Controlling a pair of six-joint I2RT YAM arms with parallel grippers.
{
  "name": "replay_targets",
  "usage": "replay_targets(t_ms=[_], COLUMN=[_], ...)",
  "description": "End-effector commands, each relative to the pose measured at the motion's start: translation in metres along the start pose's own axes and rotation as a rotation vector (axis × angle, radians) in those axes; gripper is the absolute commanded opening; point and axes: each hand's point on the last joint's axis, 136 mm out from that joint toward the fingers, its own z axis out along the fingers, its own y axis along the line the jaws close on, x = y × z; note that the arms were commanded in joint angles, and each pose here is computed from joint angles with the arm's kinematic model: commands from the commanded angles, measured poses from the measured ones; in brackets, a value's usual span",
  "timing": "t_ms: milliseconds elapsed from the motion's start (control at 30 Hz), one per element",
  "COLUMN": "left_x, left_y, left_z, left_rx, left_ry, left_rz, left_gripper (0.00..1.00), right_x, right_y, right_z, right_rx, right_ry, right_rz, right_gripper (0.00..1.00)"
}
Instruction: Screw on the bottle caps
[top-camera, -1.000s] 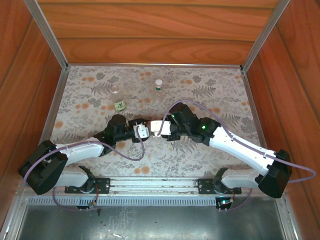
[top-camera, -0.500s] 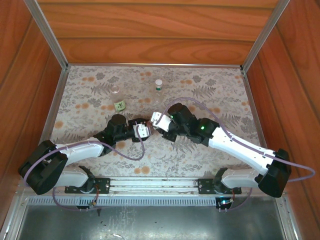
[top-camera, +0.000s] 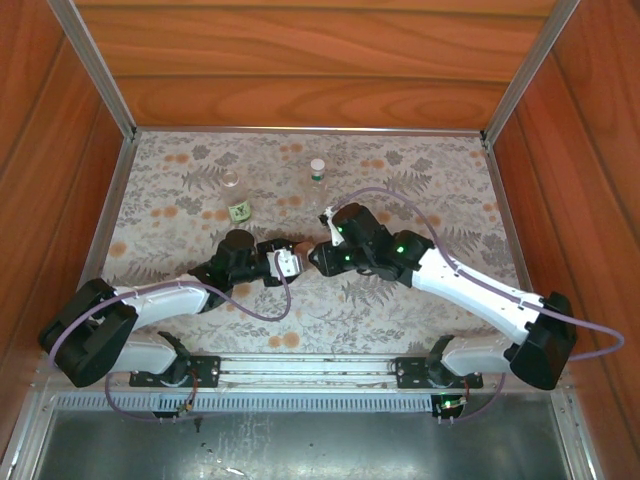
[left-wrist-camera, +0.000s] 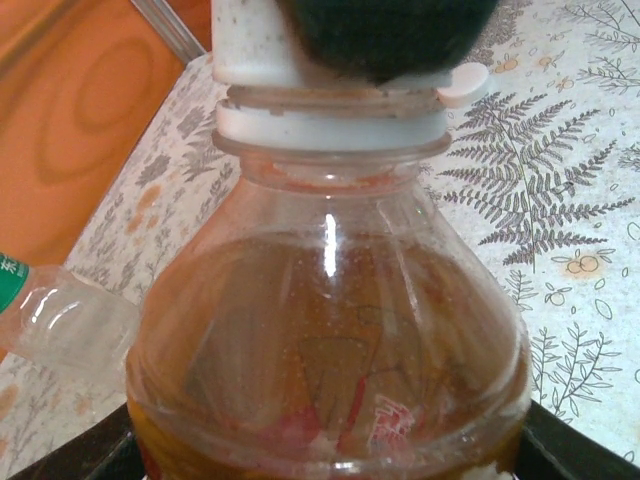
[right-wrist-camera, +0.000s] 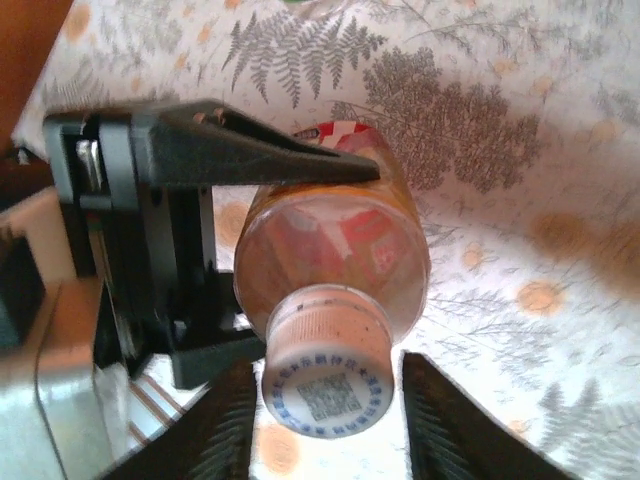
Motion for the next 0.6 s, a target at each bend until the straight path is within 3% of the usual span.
replay_targets(t_ms=[0, 67, 267, 567], left_x=[-0.011, -0.011, -0.012, -0.012], left_y=[0.002, 0.001, 0.001, 0.001], left_z=[0.001, 0.002, 0.002, 0.0], left_rx=[-0.002, 0.004, 0.006, 0.003], left_ry=[-0.041, -0.04, -0.047, -0.046], left_rz=[0.033, 0.033, 0.033, 0.034], left_gripper=[0.61, 0.61, 0.61, 0.61], right_x=[0.007, 0.014, 0.011, -0.006], right_y=[0.003, 0.002, 0.008, 0.014], right_z=[-0.02, -0.025, -0.035, -0.021], right_rx=[-0.036, -0.04, -0.032, -0.022], right_ry=[-0.018, -0.047, -0.081, -0.073], right_rz=[-0.476, -0.792, -1.318, -1.505], right_gripper=[0.51, 0.52, 0.53, 0.44])
